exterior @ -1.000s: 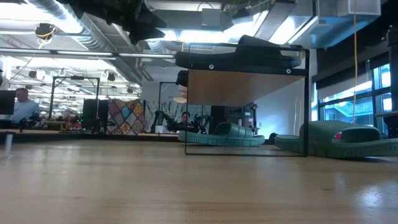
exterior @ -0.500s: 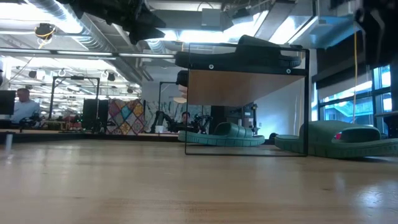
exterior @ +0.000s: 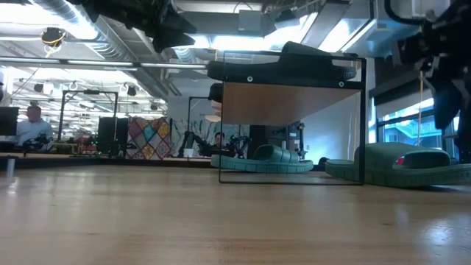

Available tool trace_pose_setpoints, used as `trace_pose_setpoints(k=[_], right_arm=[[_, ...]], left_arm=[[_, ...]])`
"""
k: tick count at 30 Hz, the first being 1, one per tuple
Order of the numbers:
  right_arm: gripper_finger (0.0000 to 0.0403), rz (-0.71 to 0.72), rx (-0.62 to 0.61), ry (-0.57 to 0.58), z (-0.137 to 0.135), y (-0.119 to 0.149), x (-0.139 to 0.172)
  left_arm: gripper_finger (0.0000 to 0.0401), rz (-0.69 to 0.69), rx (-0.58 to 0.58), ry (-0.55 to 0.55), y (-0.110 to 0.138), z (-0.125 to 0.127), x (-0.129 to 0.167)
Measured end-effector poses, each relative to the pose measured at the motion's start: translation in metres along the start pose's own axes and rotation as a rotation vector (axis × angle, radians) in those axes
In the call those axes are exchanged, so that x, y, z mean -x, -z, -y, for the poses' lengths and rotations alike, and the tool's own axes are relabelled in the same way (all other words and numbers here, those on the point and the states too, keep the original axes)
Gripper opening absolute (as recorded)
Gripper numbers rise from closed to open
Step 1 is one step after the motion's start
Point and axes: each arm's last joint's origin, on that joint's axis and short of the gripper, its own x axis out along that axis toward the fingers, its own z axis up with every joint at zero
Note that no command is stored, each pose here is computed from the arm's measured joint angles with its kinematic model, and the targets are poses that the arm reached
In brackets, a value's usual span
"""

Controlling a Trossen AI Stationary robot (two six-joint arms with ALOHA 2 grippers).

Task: Pick and place slides into the shelf
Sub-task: Put the green slide under the shelf

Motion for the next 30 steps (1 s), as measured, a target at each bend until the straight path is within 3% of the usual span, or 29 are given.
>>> trace_pose_setpoints(k=[12, 30], right_arm=[[0.0266, 0.019, -0.008, 0.001, -0.001, 0.014, -0.037], [0.0266, 0.120, 0.013, 0.035, -0.003, 0.006, -0.029]], left_arm=[[0.0212, 0.000, 0.000, 0.000, 0.000, 0.000, 0.000], [0.0212, 0.001, 0.000, 0.000, 0.000, 0.000, 0.000]])
